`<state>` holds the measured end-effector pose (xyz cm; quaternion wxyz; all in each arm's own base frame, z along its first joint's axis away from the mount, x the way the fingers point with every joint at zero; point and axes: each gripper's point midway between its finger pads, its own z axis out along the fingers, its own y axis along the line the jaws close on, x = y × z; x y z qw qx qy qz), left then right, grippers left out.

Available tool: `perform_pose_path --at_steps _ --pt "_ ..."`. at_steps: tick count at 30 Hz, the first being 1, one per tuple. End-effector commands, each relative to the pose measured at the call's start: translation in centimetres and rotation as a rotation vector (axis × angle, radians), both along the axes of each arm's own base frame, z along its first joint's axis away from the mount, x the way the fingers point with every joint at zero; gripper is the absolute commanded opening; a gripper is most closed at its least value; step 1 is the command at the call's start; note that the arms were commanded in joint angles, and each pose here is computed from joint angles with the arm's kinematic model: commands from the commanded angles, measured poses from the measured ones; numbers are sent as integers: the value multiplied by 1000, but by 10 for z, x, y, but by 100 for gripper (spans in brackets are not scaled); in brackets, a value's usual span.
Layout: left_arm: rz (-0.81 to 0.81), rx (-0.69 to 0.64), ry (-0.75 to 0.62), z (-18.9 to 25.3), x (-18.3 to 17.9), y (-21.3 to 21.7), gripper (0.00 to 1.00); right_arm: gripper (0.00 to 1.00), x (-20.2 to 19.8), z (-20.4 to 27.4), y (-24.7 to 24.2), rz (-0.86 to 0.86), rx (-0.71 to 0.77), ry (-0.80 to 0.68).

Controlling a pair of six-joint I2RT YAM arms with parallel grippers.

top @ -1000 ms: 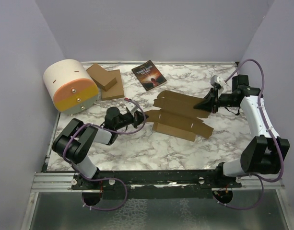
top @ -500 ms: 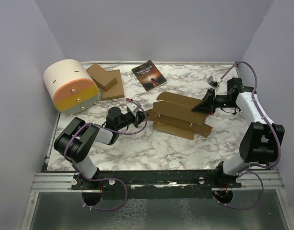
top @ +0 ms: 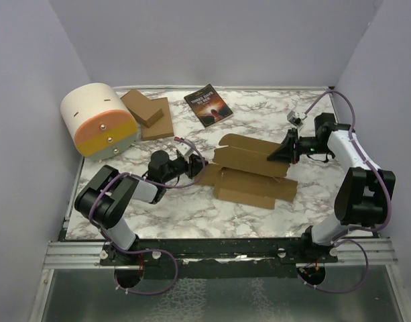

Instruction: Fold the paper box

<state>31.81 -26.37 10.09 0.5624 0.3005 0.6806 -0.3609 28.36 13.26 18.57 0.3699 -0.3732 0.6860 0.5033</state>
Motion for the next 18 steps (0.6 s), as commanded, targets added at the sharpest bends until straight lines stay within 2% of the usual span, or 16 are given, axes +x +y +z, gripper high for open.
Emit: perform_pose_path --at_steps 1,5,11,15,18 --pt "41 -69 3 24 -1 3 30 1 1 -12 -4 -4 -50 -1" --pt "70 -90 38 31 -5 11 39 1 1 -13 -4 -5 -58 -2" --pt "126 -77 115 34 -9 25 44 1 4 -1 -4 -10 -57 -57" --pt "183 -111 110 50 -8 33 56 1 20 19 -8 -37 -89 -165" --pt "212 -133 73 62 -6 40 66 1 37 41 -13 -82 -131 -298"
